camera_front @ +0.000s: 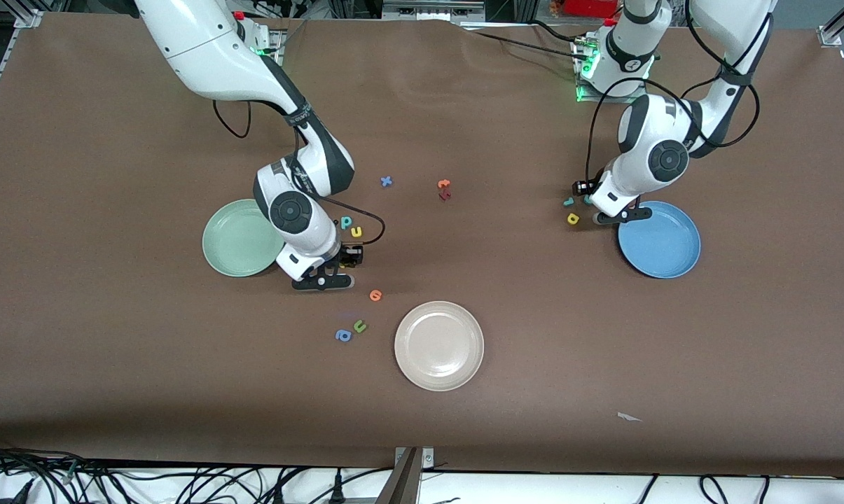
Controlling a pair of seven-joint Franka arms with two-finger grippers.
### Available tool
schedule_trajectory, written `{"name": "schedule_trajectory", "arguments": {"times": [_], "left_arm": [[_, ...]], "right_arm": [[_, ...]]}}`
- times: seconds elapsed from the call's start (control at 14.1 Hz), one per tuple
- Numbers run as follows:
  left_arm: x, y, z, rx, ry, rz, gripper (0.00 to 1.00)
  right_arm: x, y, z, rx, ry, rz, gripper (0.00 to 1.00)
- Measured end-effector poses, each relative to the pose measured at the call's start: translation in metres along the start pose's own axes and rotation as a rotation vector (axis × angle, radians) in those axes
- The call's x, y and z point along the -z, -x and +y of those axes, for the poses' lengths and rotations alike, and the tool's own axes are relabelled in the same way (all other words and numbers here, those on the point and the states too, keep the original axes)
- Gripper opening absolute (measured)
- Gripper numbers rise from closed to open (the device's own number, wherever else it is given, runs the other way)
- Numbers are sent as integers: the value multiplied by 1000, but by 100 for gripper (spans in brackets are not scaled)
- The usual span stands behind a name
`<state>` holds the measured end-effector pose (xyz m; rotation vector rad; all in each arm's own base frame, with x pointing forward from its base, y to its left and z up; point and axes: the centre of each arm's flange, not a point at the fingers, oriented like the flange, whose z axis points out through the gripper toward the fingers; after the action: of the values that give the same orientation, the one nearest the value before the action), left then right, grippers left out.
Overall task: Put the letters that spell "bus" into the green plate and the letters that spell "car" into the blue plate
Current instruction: 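Drop the yellow letter in the green plate while the left gripper grasps teal c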
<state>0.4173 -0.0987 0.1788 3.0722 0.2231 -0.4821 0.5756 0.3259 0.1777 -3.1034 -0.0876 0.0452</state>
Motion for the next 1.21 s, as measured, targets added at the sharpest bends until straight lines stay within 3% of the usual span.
{"name": "schedule_trajectory", "arguments": {"times": [0.28,0.5,0.71,0.85,1.21], "left_arm": [[-6,-6,-2,-38,12,40,64],[-6,-8,-6,-54,15,44,64],[-6,-9,-7,-56,16,44,60],[-6,-9,-7,-57,16,44,47],[-6,-9,-7,-57,16,44,29]], "right_arm": [[-1,0,0,0,1,-2,56],[1,-1,1,0,1,3,26],[3,-1,0,3,-1,7,26],[14,-4,2,7,3,8,26],[72,-14,66,71,90,-72,26]]}}
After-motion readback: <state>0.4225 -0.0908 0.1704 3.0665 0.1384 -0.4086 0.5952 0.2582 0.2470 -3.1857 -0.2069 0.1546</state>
